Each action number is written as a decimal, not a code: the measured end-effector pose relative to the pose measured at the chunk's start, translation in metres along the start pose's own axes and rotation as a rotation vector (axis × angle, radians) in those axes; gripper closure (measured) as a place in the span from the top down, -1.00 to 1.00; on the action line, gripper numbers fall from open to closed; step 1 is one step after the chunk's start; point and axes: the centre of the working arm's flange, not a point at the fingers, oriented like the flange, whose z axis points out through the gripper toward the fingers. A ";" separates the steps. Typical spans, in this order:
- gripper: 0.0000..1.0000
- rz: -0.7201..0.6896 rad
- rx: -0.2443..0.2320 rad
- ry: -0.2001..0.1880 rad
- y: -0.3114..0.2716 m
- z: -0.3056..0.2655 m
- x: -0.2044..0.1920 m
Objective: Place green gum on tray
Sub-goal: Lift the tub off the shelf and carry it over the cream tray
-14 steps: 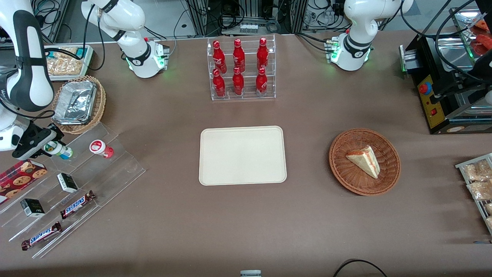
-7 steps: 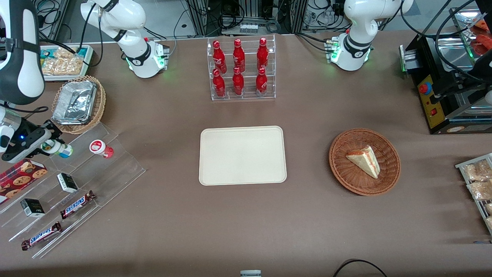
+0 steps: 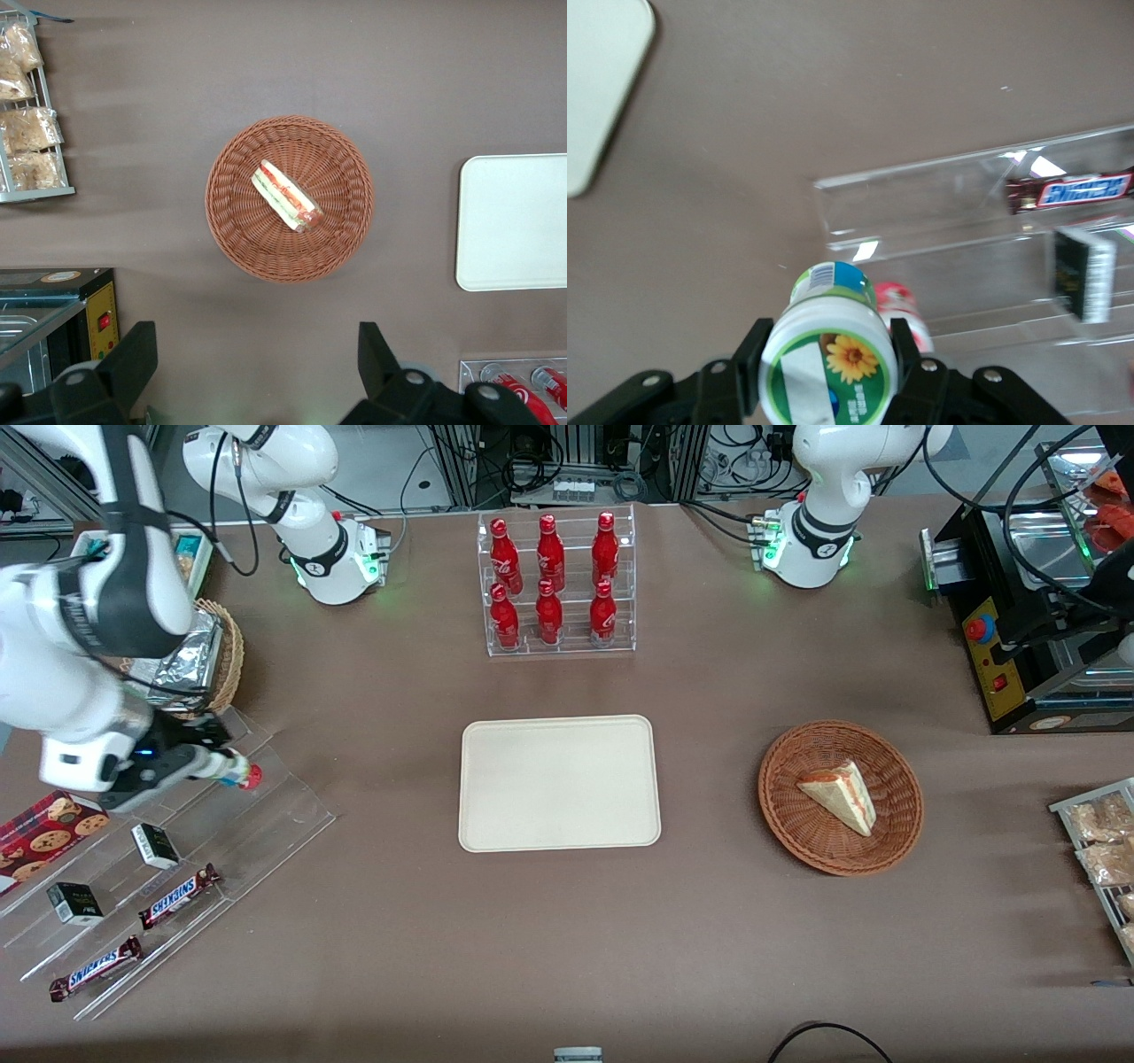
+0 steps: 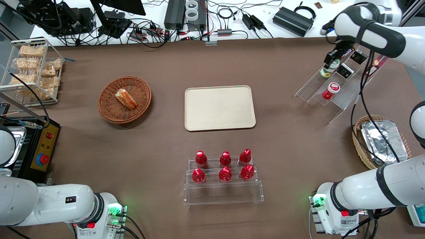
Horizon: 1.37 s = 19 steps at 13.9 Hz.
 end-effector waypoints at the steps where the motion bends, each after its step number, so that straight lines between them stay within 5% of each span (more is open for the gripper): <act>1: 0.17 0.043 0.002 -0.013 -0.019 0.003 0.009; 9: 0.17 0.321 0.041 -0.060 -0.165 0.036 0.087; 13: 0.17 0.416 0.024 -0.075 -0.235 0.062 0.133; 19: 0.17 0.572 0.045 0.005 -0.332 0.097 0.184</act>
